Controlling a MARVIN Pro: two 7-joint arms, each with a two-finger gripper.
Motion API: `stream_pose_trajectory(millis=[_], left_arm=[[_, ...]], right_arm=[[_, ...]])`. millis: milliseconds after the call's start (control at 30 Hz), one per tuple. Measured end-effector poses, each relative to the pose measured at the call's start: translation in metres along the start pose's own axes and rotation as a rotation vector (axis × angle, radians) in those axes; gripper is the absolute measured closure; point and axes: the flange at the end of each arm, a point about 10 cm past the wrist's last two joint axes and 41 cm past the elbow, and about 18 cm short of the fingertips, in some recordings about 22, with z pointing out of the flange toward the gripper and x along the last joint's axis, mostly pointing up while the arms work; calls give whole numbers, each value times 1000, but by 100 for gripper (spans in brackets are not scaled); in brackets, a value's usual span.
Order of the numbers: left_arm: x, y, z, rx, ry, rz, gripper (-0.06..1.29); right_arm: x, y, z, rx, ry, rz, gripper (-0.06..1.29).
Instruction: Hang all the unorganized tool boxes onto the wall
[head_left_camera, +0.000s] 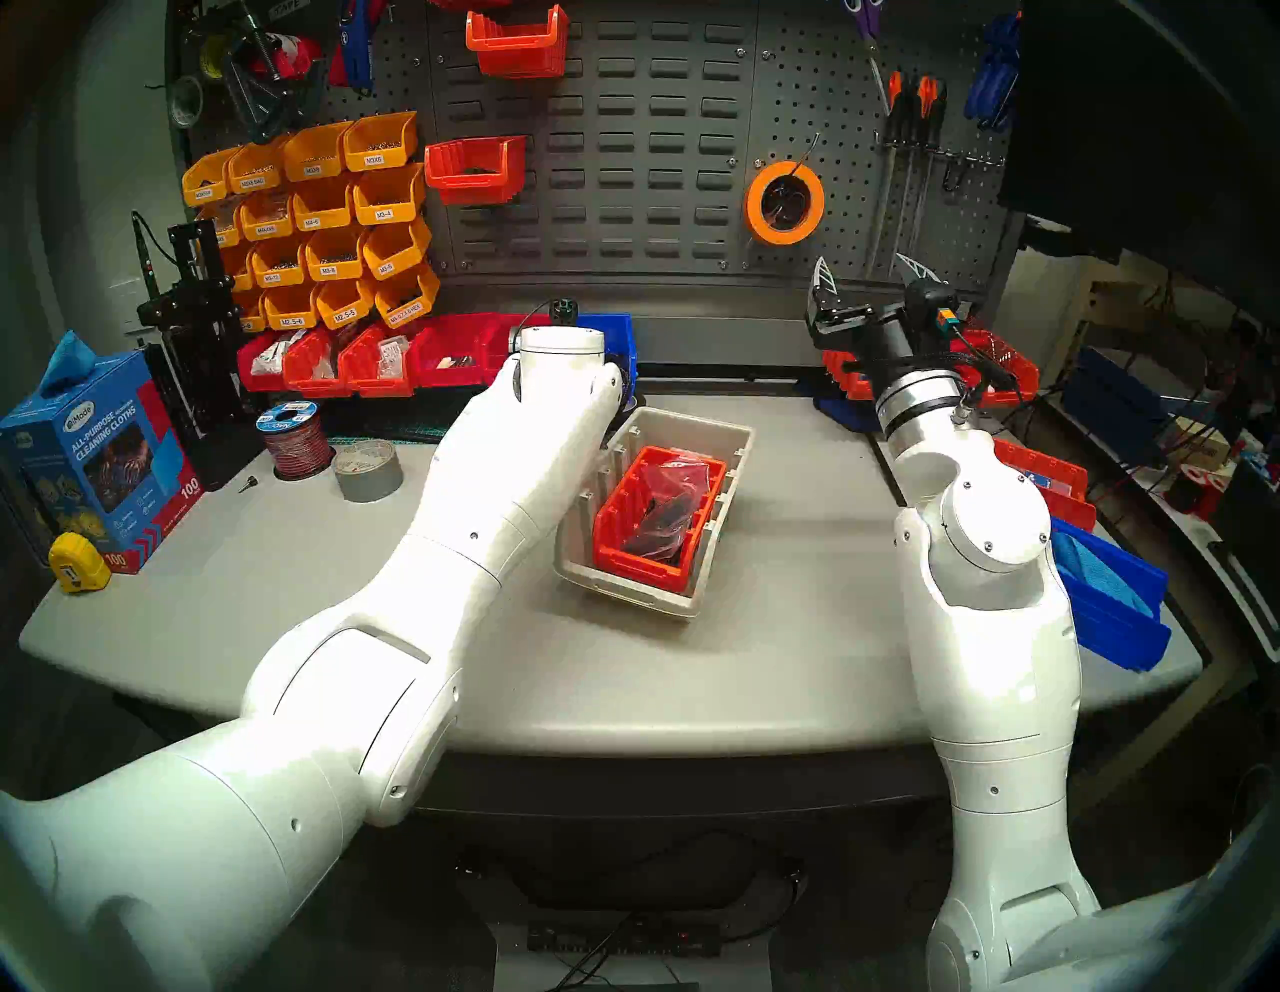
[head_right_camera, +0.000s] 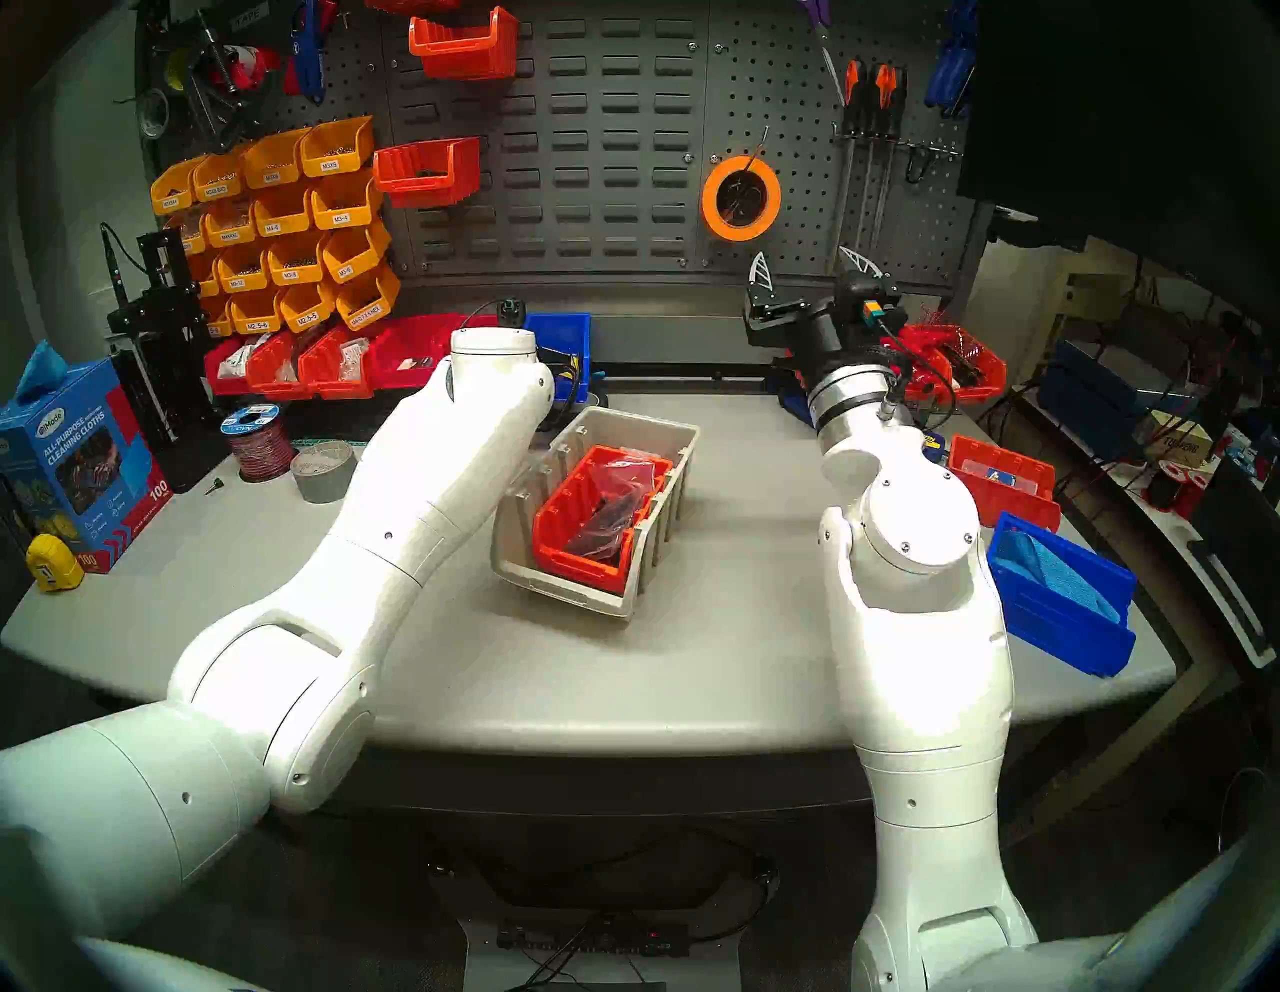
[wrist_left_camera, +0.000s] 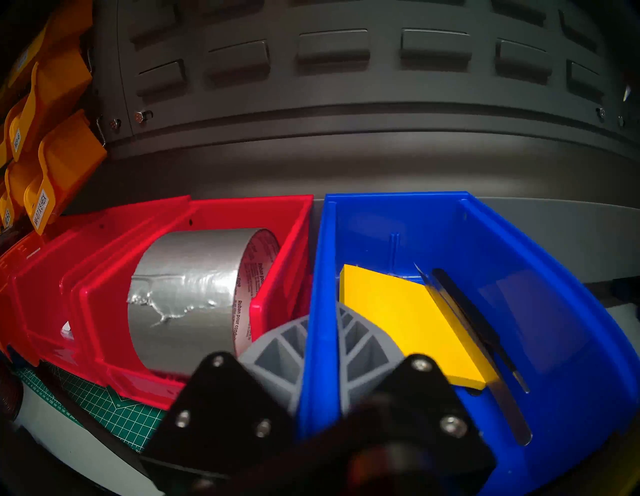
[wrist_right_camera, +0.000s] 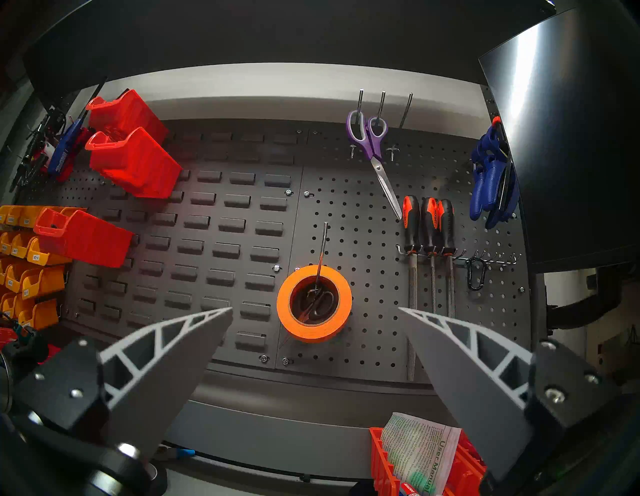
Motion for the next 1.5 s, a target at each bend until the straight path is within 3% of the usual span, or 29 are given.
stream_pose_trajectory(millis=[533, 733, 800, 867, 1033, 1500], left_arm=[[-2, -3, 2, -27, 4, 17, 109], [-2, 4, 0, -66, 4, 27, 107], [-2, 5, 0, -72, 4, 29, 67], [-3, 5, 0, -77, 3, 29, 51], [-3, 5, 1, -82, 2, 32, 44], [-1, 5, 0, -98, 5, 37, 41]], right_arm=[[0, 0, 0, 0, 0, 0, -2], [0, 0, 0, 0, 0, 0, -2], [0, 0, 0, 0, 0, 0, -2], [0, 0, 0, 0, 0, 0, -2], [0, 0, 0, 0, 0, 0, -2], [0, 0, 0, 0, 0, 0, -2]])
